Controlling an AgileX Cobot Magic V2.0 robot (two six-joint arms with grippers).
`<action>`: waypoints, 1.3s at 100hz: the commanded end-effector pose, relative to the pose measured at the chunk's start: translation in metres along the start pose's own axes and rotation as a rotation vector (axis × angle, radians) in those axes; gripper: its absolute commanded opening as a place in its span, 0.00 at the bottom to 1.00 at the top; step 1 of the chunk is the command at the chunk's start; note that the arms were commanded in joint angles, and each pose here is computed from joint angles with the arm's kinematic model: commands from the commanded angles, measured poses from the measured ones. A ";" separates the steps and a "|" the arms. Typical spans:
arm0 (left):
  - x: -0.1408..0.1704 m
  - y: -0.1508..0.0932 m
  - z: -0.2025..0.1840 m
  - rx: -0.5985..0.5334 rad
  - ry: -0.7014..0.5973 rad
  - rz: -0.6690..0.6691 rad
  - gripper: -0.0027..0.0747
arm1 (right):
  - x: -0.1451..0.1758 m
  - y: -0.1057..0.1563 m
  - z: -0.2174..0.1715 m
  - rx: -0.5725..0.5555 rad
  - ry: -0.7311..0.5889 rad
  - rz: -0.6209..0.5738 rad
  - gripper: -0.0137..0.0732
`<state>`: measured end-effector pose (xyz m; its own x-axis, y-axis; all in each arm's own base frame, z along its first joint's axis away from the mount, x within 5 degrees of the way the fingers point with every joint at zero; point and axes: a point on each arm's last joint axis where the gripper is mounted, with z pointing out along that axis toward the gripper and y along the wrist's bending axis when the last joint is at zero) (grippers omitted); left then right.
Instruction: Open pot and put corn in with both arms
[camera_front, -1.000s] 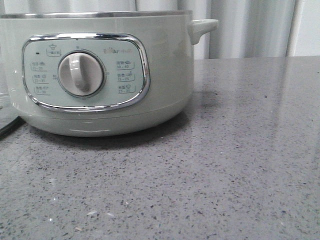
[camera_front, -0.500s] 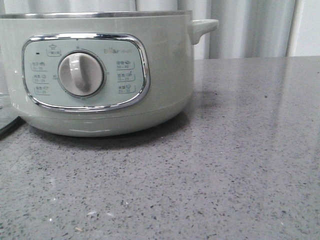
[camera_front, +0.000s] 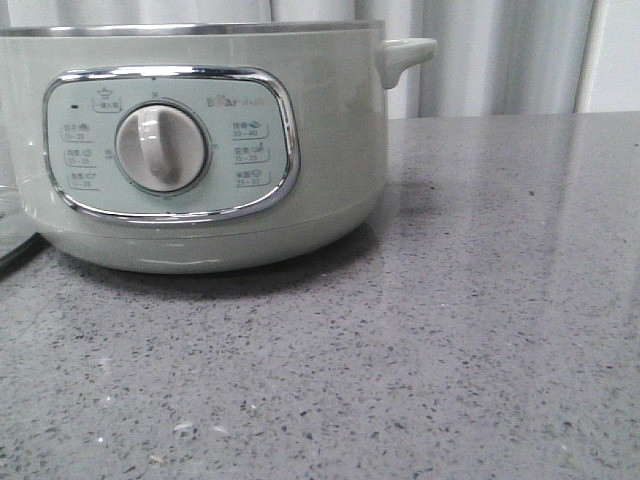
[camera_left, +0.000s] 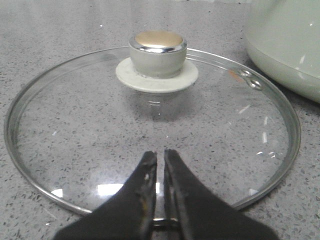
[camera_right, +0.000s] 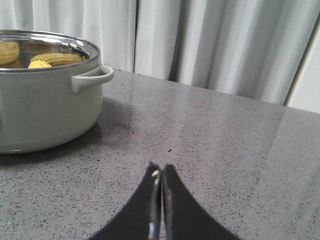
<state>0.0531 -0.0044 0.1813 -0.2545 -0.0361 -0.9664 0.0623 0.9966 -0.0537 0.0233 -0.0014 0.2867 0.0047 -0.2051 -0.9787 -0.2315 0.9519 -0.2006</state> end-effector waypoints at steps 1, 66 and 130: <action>-0.001 0.000 -0.002 0.006 -0.047 -0.007 0.01 | -0.013 -0.003 -0.004 0.019 -0.088 -0.011 0.07; -0.001 0.000 -0.002 0.006 -0.047 -0.007 0.01 | 0.013 0.007 0.016 0.054 -0.193 -0.049 0.07; -0.001 0.000 -0.002 0.006 -0.047 -0.007 0.01 | 0.060 0.004 0.028 0.352 -0.341 0.158 0.07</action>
<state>0.0531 -0.0044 0.1813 -0.2545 -0.0355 -0.9664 0.0625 0.9966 -0.0531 0.0495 -0.0028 0.2356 0.3685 -0.0267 -0.9292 0.0747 0.9972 0.0010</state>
